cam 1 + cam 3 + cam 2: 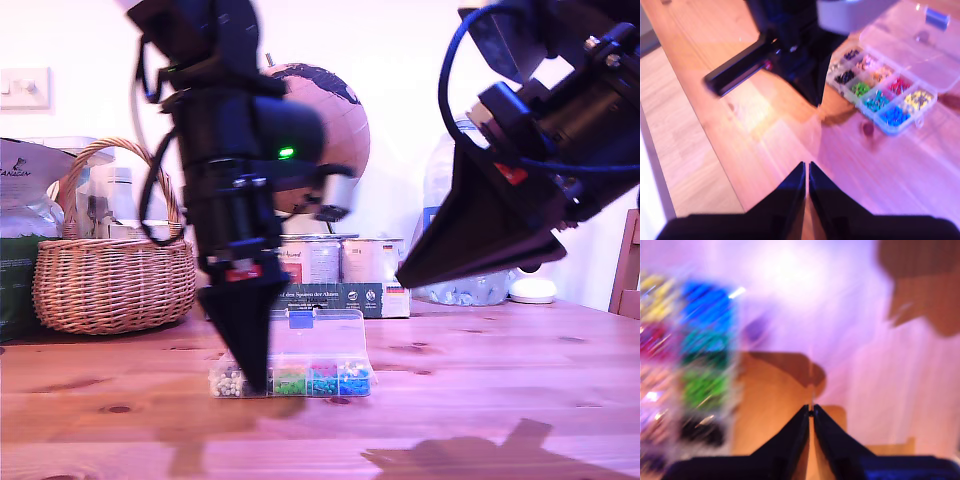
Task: Sort the loose pins on the table into their correct compartments
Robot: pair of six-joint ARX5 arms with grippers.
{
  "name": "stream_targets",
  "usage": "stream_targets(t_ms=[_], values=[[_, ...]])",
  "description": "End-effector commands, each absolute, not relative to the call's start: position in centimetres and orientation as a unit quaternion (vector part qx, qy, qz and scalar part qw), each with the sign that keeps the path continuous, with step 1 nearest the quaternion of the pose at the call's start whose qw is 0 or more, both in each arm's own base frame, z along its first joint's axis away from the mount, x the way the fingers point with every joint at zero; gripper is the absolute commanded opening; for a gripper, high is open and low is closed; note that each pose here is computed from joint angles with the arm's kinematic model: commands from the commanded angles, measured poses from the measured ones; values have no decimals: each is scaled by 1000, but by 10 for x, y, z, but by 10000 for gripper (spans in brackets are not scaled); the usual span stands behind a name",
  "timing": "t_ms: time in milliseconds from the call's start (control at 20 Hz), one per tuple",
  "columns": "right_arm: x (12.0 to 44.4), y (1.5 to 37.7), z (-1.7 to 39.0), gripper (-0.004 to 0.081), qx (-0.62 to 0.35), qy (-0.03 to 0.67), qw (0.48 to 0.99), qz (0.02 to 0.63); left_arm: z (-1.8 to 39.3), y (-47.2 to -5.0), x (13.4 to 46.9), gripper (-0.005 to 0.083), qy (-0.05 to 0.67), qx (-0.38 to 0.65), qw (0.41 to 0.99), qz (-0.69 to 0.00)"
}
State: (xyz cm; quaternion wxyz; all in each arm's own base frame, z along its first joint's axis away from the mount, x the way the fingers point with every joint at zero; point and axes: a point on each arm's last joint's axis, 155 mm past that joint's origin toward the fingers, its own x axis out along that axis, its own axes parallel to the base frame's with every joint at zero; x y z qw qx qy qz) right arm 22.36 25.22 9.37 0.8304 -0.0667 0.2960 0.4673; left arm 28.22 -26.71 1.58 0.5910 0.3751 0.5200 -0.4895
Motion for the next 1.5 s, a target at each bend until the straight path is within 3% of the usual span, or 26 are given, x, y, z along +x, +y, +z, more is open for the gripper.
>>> stream_targets(t_ms=[0, 750, 1450], values=[[230, 257, 107, -13, -61, 275, 837, 469, 31, -273, 289, -24, 500, 373, 609, -490], [240, 259, 87, -13, -58, 297, 838, 454, 46, -266, 335, -24, 465, 358, 662, -466], [243, 262, 92, -13, -56, 283, 842, 456, 45, -270, 325, -24, 472, 344, 653, -482]])
